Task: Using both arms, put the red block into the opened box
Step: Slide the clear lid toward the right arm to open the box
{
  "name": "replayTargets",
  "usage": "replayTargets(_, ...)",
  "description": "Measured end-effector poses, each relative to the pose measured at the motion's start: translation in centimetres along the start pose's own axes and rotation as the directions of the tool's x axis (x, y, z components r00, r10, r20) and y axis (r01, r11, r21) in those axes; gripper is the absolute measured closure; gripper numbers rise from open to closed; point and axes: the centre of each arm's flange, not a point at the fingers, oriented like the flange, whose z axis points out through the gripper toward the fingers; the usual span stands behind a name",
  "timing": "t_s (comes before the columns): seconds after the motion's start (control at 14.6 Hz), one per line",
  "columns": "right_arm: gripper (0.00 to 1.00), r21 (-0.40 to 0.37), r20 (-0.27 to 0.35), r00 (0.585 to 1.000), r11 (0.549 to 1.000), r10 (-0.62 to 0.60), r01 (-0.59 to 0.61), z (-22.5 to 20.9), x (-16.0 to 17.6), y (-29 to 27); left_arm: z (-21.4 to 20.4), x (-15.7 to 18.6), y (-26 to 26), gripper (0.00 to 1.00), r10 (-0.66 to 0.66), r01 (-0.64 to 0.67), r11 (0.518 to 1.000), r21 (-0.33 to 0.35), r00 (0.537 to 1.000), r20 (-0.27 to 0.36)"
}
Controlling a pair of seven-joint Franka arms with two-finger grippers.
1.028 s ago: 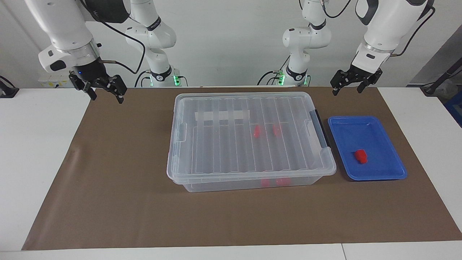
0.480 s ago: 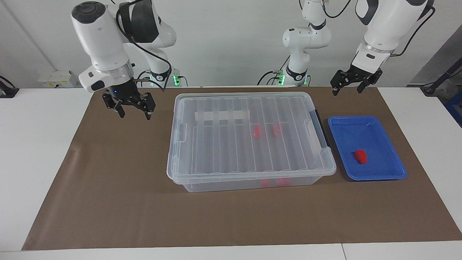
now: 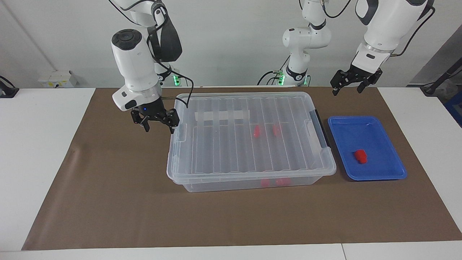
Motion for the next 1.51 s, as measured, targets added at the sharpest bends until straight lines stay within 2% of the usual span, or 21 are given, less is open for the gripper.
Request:
replayTargets(0.27,0.04,0.0,0.011,1.0,1.0,-0.019,0.019,2.5,0.3,-1.4,0.0,0.0,0.0,0.0,0.0,0.0,1.0,0.0,1.0,0.0)
replayTargets(0.69,0.04,-0.009,0.036,0.999,1.0,-0.029,0.029,3.8,-0.4,-1.9,0.0,0.0,0.0,0.0,0.0,0.0,1.0,0.0,1.0,0.0)
replayTargets(1.3,0.04,-0.024,0.073,0.995,0.998,-0.061,0.063,4.5,0.2,2.2,0.0,0.0,0.0,0.0,0.0,0.0,1.0,0.0,1.0,0.0)
replayTargets(1.51,0.04,-0.025,0.086,0.991,0.995,-0.098,0.101,4.8,0.4,5.1,0.0,0.0,0.0,0.0,0.0,0.0,1.0,0.0,1.0,0.0)
